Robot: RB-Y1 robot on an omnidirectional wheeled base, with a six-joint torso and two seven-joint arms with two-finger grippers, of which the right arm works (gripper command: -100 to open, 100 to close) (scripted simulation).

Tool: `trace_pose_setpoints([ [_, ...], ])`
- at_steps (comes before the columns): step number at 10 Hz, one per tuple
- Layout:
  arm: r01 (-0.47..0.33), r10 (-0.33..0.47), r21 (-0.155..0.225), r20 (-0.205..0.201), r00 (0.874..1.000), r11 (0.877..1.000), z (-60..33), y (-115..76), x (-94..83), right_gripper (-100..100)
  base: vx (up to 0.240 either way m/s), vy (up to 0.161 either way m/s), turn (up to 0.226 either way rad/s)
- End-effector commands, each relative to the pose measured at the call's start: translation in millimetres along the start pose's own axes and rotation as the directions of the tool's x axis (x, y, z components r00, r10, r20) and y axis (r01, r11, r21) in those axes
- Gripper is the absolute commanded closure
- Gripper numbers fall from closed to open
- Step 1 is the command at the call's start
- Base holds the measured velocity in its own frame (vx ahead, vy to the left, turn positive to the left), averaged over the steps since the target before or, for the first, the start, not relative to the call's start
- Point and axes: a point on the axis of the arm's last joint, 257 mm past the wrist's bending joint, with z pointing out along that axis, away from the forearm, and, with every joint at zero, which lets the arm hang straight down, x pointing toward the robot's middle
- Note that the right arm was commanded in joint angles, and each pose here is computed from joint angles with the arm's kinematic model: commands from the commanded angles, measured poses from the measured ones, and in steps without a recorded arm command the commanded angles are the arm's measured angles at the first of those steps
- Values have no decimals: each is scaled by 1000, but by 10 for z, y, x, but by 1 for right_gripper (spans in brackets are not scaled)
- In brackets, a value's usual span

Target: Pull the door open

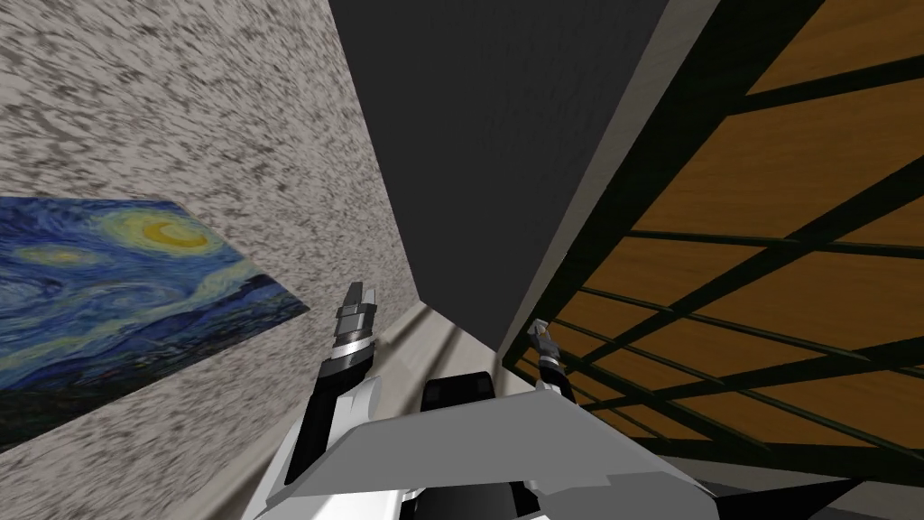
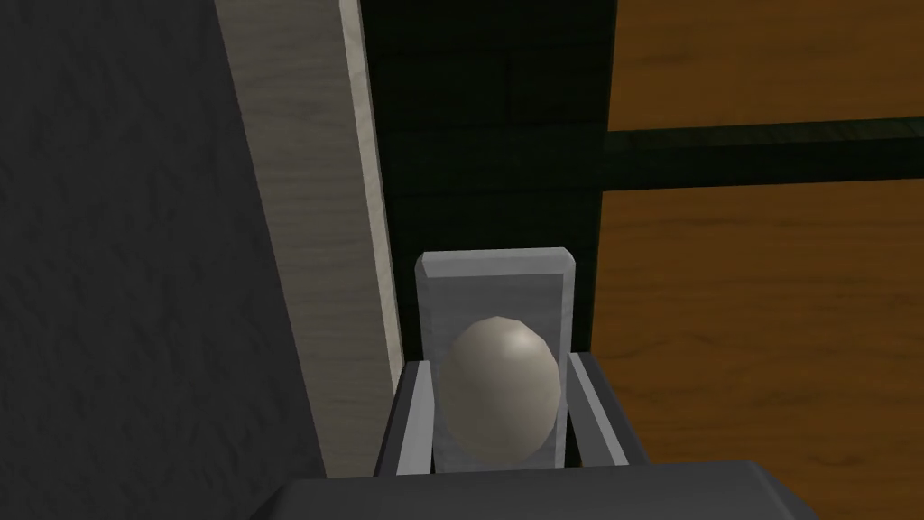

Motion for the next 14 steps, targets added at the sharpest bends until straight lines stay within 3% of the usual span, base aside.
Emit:
trace_pose_setpoints([
  [1, -6, 6, 35, 10, 1000, 999, -29, -101, -39, 100, -213, -2, 67],
  [5, -16, 14, 107, 15, 1000, 994, -54, -303, -33, 100, -230, 16, 62],
  [6, -13, 12, 97, 6, 1000, 995, -38, -274, -6, 100, -107, 15, 18],
  [11, -16, 13, 209, 13, 1000, 978, -190, -531, -22, 100, -215, -15, 71],
  [13, -17, 14, 237, 14, 1000, 971, -235, -594, -25, 100, -219, -2, 50],
  [14, -17, 16, 231, 9, 1000, 973, -203, -596, -4, 100, -91, 17, 14],
])
